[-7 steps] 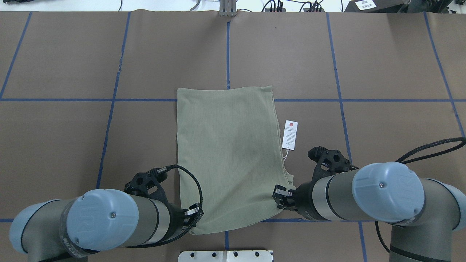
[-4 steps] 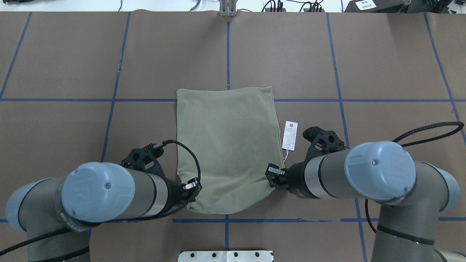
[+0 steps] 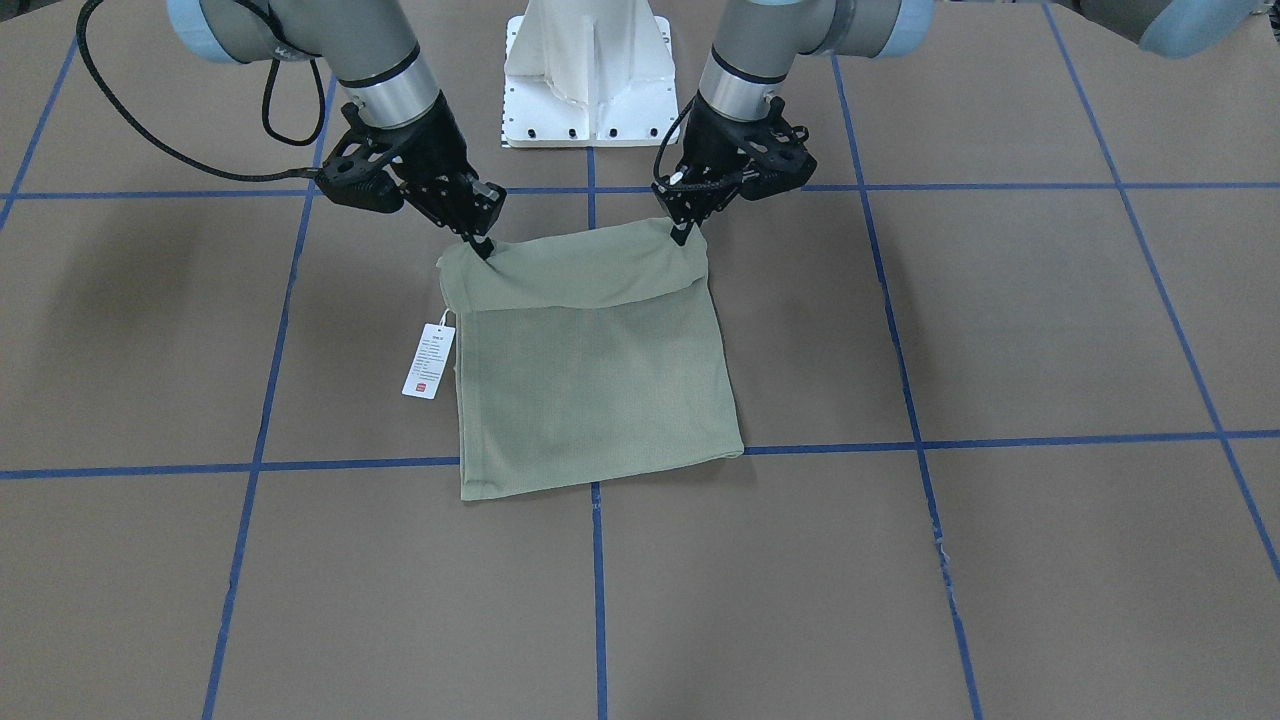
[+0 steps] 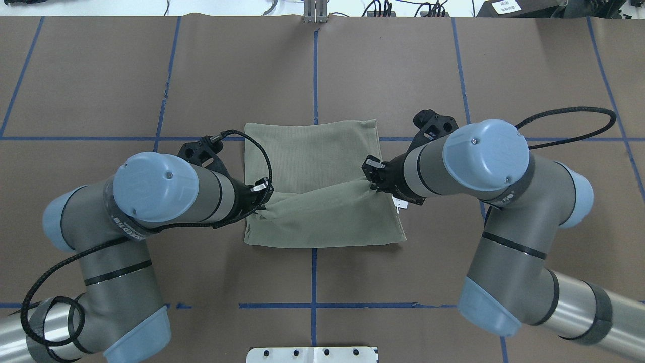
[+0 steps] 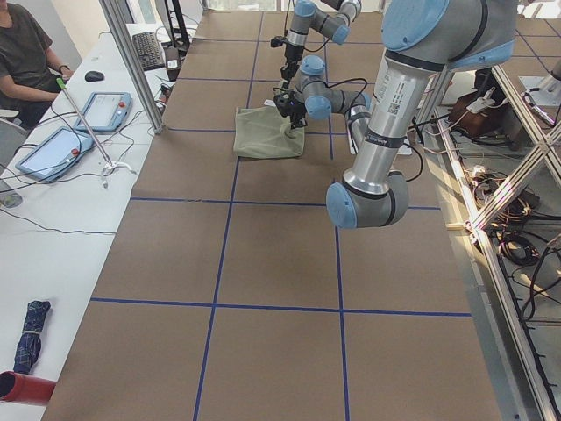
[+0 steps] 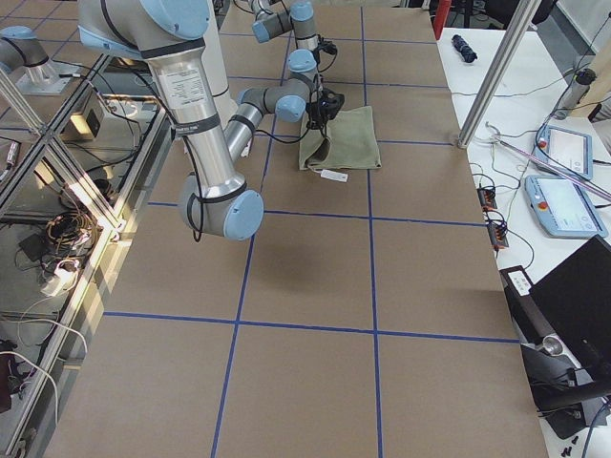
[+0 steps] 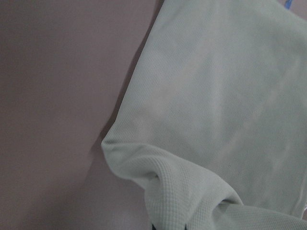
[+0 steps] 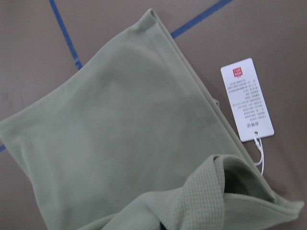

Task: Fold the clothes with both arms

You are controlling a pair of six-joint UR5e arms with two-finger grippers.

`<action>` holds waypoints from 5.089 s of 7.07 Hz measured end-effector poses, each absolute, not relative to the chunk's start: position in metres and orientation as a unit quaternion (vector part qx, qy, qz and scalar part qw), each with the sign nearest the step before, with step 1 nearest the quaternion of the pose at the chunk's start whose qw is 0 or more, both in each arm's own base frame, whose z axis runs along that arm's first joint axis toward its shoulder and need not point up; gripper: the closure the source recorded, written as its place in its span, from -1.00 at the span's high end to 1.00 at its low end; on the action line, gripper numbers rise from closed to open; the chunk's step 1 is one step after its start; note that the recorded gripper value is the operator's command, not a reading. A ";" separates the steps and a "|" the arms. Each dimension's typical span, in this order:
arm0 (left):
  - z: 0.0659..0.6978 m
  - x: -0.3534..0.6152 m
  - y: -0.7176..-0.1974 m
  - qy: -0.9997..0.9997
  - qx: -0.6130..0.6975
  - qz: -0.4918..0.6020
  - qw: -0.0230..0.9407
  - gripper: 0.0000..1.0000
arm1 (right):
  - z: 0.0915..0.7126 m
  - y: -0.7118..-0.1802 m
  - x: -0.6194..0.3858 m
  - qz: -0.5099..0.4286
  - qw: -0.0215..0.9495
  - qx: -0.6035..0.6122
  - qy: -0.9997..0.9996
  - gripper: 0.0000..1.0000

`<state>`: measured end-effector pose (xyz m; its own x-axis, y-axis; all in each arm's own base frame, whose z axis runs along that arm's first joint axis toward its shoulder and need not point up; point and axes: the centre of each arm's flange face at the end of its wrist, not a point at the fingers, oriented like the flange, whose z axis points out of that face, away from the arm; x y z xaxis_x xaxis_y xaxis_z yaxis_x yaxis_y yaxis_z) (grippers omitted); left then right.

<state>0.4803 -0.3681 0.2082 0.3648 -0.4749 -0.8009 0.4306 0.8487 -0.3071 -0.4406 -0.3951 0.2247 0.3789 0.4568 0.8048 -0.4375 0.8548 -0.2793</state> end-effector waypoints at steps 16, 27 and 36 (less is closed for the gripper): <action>0.318 0.291 -0.601 0.439 0.144 -0.139 0.876 1.00 | 0.202 -0.479 -0.569 0.087 0.895 0.030 -0.436 1.00; 0.327 0.234 -0.598 0.443 0.159 -0.130 0.873 1.00 | 0.193 -0.643 -0.594 0.079 0.900 0.137 -0.406 1.00; 0.526 -0.011 -0.505 0.342 0.177 0.109 0.916 1.00 | 0.530 -0.573 -0.010 -0.060 0.902 0.077 -0.420 1.00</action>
<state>-0.0106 -0.5051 0.5263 0.7424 0.3211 -0.5880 -0.0784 0.9133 0.3997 -0.0098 -0.5729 0.5301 0.6404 -0.1725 0.7484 0.0426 0.9809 0.1896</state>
